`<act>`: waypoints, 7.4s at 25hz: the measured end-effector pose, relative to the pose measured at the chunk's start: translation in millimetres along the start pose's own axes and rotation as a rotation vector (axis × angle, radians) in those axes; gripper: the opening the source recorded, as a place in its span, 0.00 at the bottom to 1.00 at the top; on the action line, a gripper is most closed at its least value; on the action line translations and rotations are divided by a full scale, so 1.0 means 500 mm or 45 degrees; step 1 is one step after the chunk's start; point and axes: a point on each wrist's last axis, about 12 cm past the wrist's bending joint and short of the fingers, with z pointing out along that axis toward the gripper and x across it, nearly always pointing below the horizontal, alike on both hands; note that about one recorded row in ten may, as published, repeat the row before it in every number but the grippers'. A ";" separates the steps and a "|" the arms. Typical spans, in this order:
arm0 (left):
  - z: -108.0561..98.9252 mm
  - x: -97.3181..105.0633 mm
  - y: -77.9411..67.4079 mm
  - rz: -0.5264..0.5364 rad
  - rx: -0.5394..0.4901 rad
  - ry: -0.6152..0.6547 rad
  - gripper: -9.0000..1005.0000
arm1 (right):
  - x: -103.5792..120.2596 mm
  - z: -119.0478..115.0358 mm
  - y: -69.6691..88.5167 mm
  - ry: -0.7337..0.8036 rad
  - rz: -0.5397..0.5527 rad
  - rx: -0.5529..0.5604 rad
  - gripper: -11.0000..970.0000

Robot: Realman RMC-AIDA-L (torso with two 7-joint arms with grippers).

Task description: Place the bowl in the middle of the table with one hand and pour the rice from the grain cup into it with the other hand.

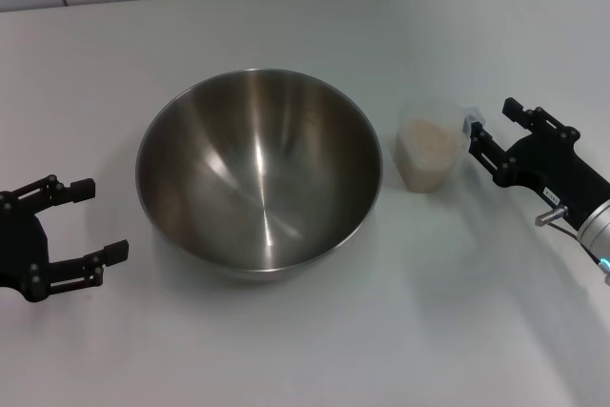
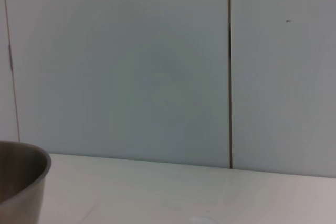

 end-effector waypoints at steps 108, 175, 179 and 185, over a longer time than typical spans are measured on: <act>0.025 -0.021 -0.003 0.025 0.117 -0.020 0.86 | -0.113 0.102 0.078 -0.374 -0.160 0.275 0.05; 0.027 -0.020 -0.005 0.030 0.116 -0.022 0.86 | -0.009 -0.048 0.073 -0.209 0.132 -0.055 0.84; 0.026 -0.020 -0.007 0.028 0.120 -0.024 0.86 | -0.042 -0.096 0.034 -0.292 0.166 -0.382 0.84; 0.026 -0.023 -0.010 0.032 0.141 -0.037 0.86 | -0.114 -0.115 -0.040 -0.125 0.105 -0.864 0.84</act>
